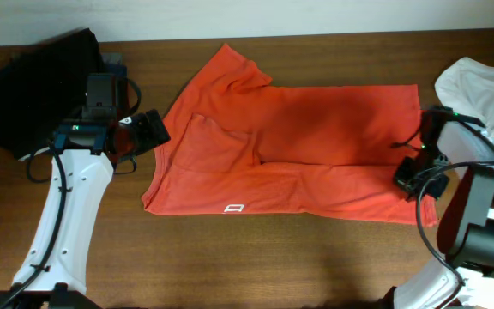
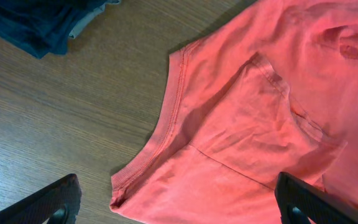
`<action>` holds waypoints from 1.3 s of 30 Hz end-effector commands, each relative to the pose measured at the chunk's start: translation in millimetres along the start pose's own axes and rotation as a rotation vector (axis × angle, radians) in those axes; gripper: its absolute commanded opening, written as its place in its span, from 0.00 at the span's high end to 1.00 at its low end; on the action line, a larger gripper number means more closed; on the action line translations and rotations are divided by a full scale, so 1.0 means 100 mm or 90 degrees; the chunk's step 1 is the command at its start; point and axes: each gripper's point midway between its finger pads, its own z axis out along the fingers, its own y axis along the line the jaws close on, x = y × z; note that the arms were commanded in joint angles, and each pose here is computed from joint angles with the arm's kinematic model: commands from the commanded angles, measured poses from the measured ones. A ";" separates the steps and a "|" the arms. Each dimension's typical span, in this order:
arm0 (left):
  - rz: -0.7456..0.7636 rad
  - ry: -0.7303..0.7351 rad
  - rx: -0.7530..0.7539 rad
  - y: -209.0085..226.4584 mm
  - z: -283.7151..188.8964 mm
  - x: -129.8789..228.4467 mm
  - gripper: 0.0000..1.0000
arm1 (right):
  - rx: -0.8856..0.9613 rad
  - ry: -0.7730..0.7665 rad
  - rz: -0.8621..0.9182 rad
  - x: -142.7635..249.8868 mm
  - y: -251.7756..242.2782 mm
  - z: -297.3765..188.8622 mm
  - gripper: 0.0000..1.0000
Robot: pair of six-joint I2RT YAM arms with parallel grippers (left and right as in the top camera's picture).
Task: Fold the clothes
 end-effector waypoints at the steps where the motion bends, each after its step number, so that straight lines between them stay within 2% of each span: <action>1: -0.003 0.005 0.000 0.01 0.03 0.00 0.01 | 0.012 -0.023 0.048 -0.08 -0.21 0.17 0.96; 5: -0.003 0.005 0.000 0.01 0.03 0.00 0.01 | 0.009 -0.010 0.126 -0.04 -0.57 0.49 0.96; 7: -0.003 0.005 0.000 0.01 0.03 0.00 0.01 | -0.040 -0.002 0.142 -0.07 -0.53 0.46 0.96; 9: -0.003 0.005 0.000 0.01 0.03 0.00 0.01 | -0.153 -0.032 0.068 -0.25 -0.19 0.17 0.92; 12: -0.003 0.005 0.000 0.01 0.03 0.00 0.01 | -0.310 -0.110 0.003 -0.57 0.22 -0.58 0.85; 14: -0.003 0.005 0.000 0.01 0.03 0.00 0.01 | -0.366 -0.145 -0.062 -0.64 0.41 -1.01 0.74; 15: -0.003 0.005 0.000 0.01 0.03 0.01 0.01 | -0.364 -0.157 -0.104 -0.62 0.54 -1.09 0.64; 16: -0.003 0.005 0.001 0.01 0.03 0.00 0.01 | -0.352 -0.155 -0.159 -0.53 0.68 -1.08 0.49; 18: -0.005 -0.051 0.028 -0.09 0.02 -0.21 0.01 | -0.333 -0.154 -0.200 -0.42 0.87 -1.07 0.25; 19: -0.002 -0.046 0.049 -0.15 0.01 -0.20 0.01 | -0.335 -0.159 -0.218 -0.39 0.97 -1.09 0.17; 20: 0.062 -0.048 0.095 -0.29 0.00 -0.21 0.21 | -0.334 -0.159 -0.234 -0.35 1.05 -1.10 0.12; 21: 0.113 -0.053 0.150 -0.46 -0.04 -0.22 0.36 | -0.333 -0.153 -0.237 -0.32 1.06 -1.09 0.10; 22: 0.130 -0.065 0.196 -0.59 -0.07 -0.27 0.42 | -0.338 -0.149 -0.237 -0.30 1.07 -1.09 0.12; 23: 0.137 -0.081 0.226 -0.69 -0.12 -0.33 0.42 | -0.351 -0.153 -0.240 -0.31 1.10 -1.15 0.18; 25: 0.155 -0.111 0.255 -0.87 -0.26 -0.61 0.41 | -0.358 -0.188 -0.242 -0.41 1.12 -1.42 0.18; 27: 0.179 -0.108 0.297 -1.24 -0.27 -0.93 0.41 | -0.365 -0.236 -0.248 -0.50 1.12 -1.83 0.18; 29: 0.289 -0.169 0.336 -1.89 -0.03 -1.21 0.35 | -0.347 -0.330 -0.244 -0.72 1.07 -2.22 0.16; 31: 0.353 -0.258 0.370 -2.37 0.16 -1.33 0.28 | -0.297 -0.357 -0.228 -0.87 0.98 -2.17 0.12; 33: 0.359 -0.315 0.364 -2.62 0.49 -1.41 0.25 | -0.279 -0.364 -0.224 -0.94 0.96 -2.13 0.12; 36: 0.350 -0.289 0.364 -2.74 1.39 -1.28 0.25 | -0.281 -0.375 -0.224 -1.01 0.99 -2.12 0.13; 38: 0.351 -0.243 0.343 -2.64 2.27 -1.02 0.30 | -0.274 -0.346 -0.223 -1.02 1.01 -1.96 0.12; 39: 0.348 -0.219 0.327 -2.55 2.54 -0.90 0.31 | -0.268 -0.335 -0.222 -1.02 1.01 -1.88 0.12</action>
